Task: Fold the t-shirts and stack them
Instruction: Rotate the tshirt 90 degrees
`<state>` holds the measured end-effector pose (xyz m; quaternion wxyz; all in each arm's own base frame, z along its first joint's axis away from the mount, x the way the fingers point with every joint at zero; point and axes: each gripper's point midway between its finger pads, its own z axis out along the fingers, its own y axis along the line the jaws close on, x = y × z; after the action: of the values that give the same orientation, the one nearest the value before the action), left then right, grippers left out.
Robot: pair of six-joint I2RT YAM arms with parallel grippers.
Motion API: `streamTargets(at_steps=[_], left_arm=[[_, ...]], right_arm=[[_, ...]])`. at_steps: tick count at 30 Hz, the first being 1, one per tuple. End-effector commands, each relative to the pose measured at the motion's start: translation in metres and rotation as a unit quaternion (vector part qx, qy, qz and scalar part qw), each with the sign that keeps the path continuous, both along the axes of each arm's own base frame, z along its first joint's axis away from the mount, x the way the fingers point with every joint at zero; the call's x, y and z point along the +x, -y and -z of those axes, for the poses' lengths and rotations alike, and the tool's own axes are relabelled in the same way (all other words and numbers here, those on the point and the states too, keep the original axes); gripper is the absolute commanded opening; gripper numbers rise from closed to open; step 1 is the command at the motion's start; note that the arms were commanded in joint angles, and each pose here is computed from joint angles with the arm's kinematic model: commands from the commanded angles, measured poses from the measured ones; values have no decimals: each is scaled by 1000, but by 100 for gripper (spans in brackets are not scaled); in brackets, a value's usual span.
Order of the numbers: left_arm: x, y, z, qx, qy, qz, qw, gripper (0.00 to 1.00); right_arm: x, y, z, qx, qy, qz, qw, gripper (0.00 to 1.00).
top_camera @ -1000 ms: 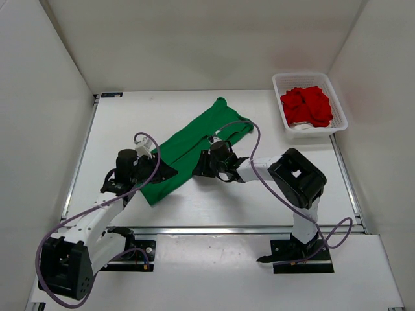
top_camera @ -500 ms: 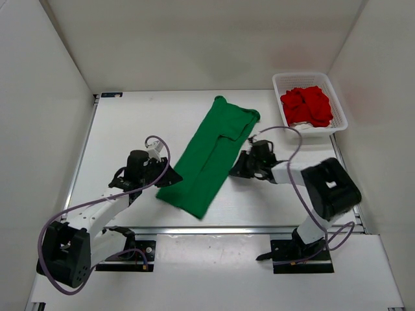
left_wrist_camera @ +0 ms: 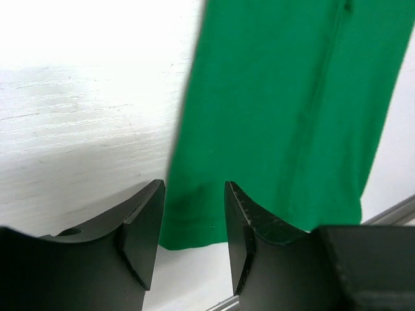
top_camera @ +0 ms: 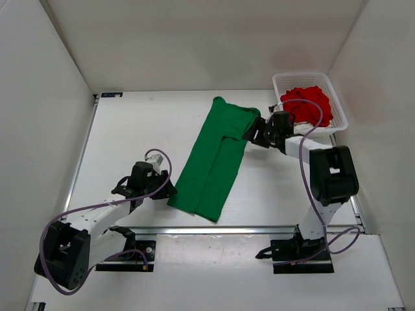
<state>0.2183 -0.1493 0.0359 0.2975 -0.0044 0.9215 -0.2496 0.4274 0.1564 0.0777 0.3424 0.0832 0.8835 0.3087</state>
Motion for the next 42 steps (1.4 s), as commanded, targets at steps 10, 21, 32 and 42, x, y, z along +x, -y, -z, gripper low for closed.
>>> streamTargets(at_steps=[10,21,32,42], left_arm=[[-20,7,27,15,-24,39,999,19],[-27,5,20,2,-21,30,999,46],[-43,12,31,0,-50,54,997,51],[-51,21,33,-12,-59,72,996,34]], right_arm=[[83,10,37,-34,-35,30,998,44],[130,-76,36,-77,-40,-88,992,13],[101,-20,-73,-101,33,-54,993,45],[-134,-58,1,-27,-44,-137,989,45]])
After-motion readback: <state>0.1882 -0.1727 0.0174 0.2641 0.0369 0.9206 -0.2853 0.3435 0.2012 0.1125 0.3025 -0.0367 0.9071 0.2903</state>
